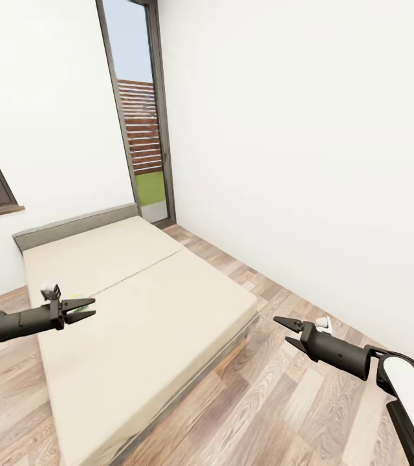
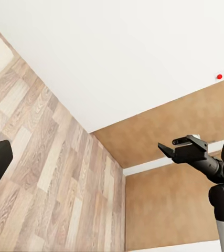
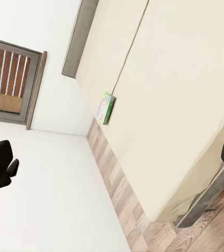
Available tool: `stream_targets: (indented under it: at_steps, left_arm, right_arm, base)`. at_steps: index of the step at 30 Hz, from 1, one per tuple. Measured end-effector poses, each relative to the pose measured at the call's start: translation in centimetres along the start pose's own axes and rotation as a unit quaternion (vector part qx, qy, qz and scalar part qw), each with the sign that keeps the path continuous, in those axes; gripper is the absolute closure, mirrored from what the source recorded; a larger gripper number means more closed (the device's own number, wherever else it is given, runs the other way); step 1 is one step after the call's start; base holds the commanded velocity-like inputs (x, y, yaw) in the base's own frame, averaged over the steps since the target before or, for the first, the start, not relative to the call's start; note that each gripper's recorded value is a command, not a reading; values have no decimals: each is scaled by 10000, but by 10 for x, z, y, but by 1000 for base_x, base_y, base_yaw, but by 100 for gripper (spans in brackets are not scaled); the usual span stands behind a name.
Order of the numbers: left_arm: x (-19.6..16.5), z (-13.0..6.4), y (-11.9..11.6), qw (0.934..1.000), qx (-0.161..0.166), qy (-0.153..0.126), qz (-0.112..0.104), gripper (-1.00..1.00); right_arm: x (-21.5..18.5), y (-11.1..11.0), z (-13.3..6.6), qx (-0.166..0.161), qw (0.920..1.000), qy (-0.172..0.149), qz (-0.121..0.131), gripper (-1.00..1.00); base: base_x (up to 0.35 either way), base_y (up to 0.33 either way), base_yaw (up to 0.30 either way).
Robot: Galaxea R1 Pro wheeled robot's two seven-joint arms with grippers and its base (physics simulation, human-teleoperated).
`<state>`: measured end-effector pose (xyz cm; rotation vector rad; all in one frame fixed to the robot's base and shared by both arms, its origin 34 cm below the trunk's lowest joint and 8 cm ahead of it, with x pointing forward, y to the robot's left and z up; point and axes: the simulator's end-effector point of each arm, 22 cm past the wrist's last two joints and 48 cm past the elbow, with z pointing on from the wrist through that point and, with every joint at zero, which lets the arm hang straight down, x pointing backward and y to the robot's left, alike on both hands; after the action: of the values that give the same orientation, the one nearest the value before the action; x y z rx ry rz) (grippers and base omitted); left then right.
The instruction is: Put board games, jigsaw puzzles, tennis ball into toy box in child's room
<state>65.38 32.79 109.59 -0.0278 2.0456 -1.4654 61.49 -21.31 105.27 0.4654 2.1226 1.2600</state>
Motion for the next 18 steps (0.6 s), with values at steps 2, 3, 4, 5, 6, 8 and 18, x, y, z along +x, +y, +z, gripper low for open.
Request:
stream_targets:
  at_steps: [2,3,4,5,6,8,18]
  left_arm:
    - [1,0,1,10000,-7,3,-7,-100]
    - [1,0,1,10000,-11,5,-9,-100]
    - [1,0,1,10000,-12,6,-9,-100]
    - [1,0,1,10000,-14,7,-9,-100]
    - [1,0,1,10000,-16,8,-9,-100]
    - [1,0,1,10000,-17,8,-9,-100]
    - [2,0,1,10000,-11,11,-10,-100]
  right_arm:
    - [0,0,0,-1,10000,1,1,-100]
    - [0,0,0,-2,10000,1,1,-100]
    - [0,0,0,-3,10000,1,3,-100]
    - [0,0,0,-3,10000,1,3,-100]
    - [0,0,0,-3,10000,1,3,-100]
    - [0,0,0,-6,10000,0,1,-100]
    - [1,2,0,-23,10000,5,-1,-100]
  base:
    - [0,14,0]
    - [0,99,0]
    - [0,133,0]
    - [0,186,0]
    - [17,218,0]
    - [55,218,0]
    - [117,221,0]
